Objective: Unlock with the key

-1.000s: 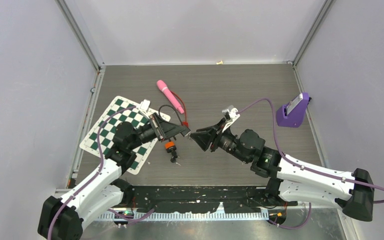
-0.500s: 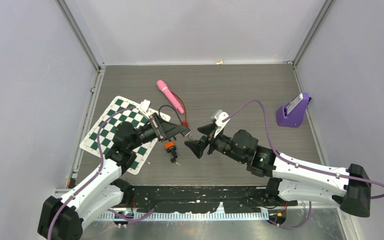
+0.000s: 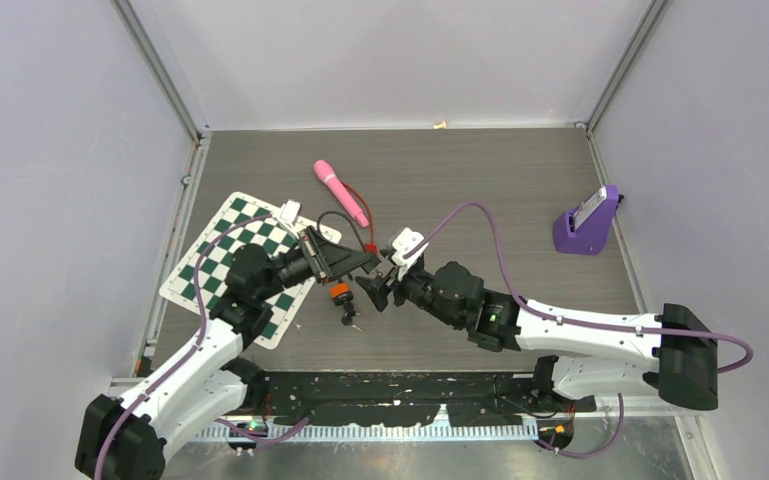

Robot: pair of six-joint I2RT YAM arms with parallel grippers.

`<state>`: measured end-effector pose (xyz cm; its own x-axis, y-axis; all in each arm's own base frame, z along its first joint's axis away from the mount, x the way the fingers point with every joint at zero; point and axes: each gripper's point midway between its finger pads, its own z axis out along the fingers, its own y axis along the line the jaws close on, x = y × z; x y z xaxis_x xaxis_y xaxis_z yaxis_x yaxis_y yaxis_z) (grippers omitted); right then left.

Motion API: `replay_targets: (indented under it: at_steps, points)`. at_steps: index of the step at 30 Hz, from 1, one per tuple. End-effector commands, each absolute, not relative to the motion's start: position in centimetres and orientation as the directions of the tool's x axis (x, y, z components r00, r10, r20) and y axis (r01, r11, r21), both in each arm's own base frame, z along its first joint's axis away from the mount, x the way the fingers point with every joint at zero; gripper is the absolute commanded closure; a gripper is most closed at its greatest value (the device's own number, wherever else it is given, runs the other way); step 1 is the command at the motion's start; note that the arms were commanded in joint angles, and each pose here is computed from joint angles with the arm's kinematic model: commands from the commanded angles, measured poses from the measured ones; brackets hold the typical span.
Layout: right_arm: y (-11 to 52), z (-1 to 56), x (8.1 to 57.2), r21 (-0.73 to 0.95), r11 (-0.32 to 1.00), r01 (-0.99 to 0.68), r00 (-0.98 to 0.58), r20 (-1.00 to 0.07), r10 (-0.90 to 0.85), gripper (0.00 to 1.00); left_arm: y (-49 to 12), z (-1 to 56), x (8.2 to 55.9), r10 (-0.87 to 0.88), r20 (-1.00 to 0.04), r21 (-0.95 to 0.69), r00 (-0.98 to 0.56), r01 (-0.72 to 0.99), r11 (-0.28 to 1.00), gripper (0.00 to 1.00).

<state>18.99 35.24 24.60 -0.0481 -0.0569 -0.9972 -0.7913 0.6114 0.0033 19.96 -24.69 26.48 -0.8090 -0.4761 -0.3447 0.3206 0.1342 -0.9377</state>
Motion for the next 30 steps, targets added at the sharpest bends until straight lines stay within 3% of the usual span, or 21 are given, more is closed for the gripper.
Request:
replay_targets:
  at_steps: [1, 4, 6, 8, 10, 12, 13, 17, 20, 25, 28, 30]
  points:
    - [35.2, 28.6, 20.2, -0.017, 0.662, -0.750, 0.047, -0.999, 0.027, 0.27, -24.5, 28.8, 19.6, -0.494, -0.378, -0.919, -0.783, 0.384, 0.094, 1.00]
    - [35.0, 28.6, 20.3, -0.019, 0.672, -0.741, 0.053, -0.998, 0.031, 0.35, -24.4, 28.7, 19.5, -0.495, -0.376, -0.919, -0.783, 0.381, 0.095, 1.00]
    - [34.9, 28.7, 20.3, -0.017, 0.670, -0.742, 0.055, -0.998, 0.035, 0.45, -24.4, 28.5, 19.5, -0.493, -0.375, -0.921, -0.785, 0.378, 0.099, 1.00]
    - [34.9, 28.8, 20.1, -0.014, 0.665, -0.747, 0.054, -0.998, 0.040, 0.59, -24.4, 28.4, 19.5, -0.491, -0.375, -0.921, -0.787, 0.375, 0.103, 1.00]
    - [34.8, 29.0, 19.8, -0.007, 0.656, -0.755, 0.052, -0.997, 0.049, 0.84, -24.4, 28.1, 19.5, -0.487, -0.375, -0.922, -0.788, 0.371, 0.111, 1.00]
    - [34.8, 28.9, 19.6, 0.000, 0.648, -0.762, 0.045, -0.998, 0.052, 0.93, -24.3, 27.7, 19.6, -0.489, -0.370, -0.926, -0.790, 0.356, 0.126, 1.00]
    - [34.8, 28.6, 19.5, 0.002, 0.645, -0.764, 0.038, -0.998, 0.049, 0.94, -24.2, 27.6, 19.8, -0.501, -0.367, -0.928, -0.784, 0.347, 0.137, 0.98]
    - [34.3, 27.7, 19.1, 0.017, 0.644, -0.765, 0.018, -0.999, 0.047, 0.95, -23.3, 26.7, 20.6, -0.553, -0.352, -0.936, -0.755, 0.298, 0.188, 0.50]
    - [33.9, 27.2, 18.8, 0.028, 0.642, -0.767, 0.006, -0.999, 0.051, 0.95, -22.4, 26.3, 21.2, -0.596, -0.353, -0.935, -0.721, 0.269, 0.229, 0.30]
    - [33.5, 27.0, 18.6, 0.041, 0.643, -0.765, 0.002, -0.998, 0.066, 0.95, -21.4, 25.8, 21.9, -0.647, -0.345, -0.938, -0.680, 0.230, 0.258, 0.26]
    - [33.6, 27.0, 18.5, 0.042, 0.638, -0.769, 0.001, -0.998, 0.067, 0.95, -21.6, 25.9, 22.0, -0.645, -0.335, -0.942, -0.687, 0.225, 0.249, 0.32]
    - [33.7, 27.0, 18.5, 0.042, 0.637, -0.770, 0.001, -0.998, 0.067, 0.95, -21.9, 26.2, 22.0, -0.637, -0.327, -0.945, -0.698, 0.230, 0.233, 0.42]
